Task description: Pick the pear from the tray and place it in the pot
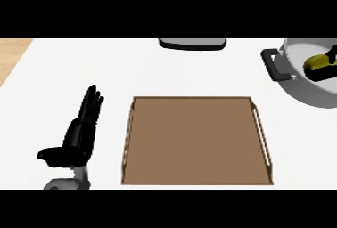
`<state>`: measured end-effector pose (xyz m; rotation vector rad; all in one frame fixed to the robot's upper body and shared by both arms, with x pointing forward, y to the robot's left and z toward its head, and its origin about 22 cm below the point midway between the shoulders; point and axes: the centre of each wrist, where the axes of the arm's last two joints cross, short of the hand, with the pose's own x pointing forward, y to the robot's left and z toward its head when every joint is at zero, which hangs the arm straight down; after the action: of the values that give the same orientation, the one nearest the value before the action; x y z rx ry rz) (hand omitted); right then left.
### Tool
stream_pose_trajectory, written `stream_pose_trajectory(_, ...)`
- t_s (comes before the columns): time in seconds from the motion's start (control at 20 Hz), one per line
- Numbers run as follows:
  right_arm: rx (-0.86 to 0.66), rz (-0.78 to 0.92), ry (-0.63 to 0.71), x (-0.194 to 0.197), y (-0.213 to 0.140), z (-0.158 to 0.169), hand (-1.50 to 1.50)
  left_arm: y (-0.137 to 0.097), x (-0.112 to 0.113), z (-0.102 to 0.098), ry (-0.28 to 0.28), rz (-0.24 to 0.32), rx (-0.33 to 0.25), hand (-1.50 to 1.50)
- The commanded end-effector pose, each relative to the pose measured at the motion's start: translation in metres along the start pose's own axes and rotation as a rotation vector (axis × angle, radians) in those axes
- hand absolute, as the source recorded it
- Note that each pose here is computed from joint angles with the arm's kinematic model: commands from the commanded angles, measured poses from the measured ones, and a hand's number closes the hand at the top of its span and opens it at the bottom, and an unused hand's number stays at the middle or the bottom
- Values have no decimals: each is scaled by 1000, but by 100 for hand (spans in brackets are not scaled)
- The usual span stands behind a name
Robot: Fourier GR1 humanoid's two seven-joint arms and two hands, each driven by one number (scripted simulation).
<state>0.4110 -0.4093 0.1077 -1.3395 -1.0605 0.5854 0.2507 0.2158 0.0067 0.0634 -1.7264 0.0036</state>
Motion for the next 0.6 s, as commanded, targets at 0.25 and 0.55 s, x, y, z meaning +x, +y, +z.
stream_pose_trajectory(0.25,231,-22,160,-51,7,8,-150,3,4,-1,-2,-3,-3,0)
stream_pose_trajectory(0.55,20,-424,27,-40,3,5,-150,-1,3,-10,2,-4,2,0)
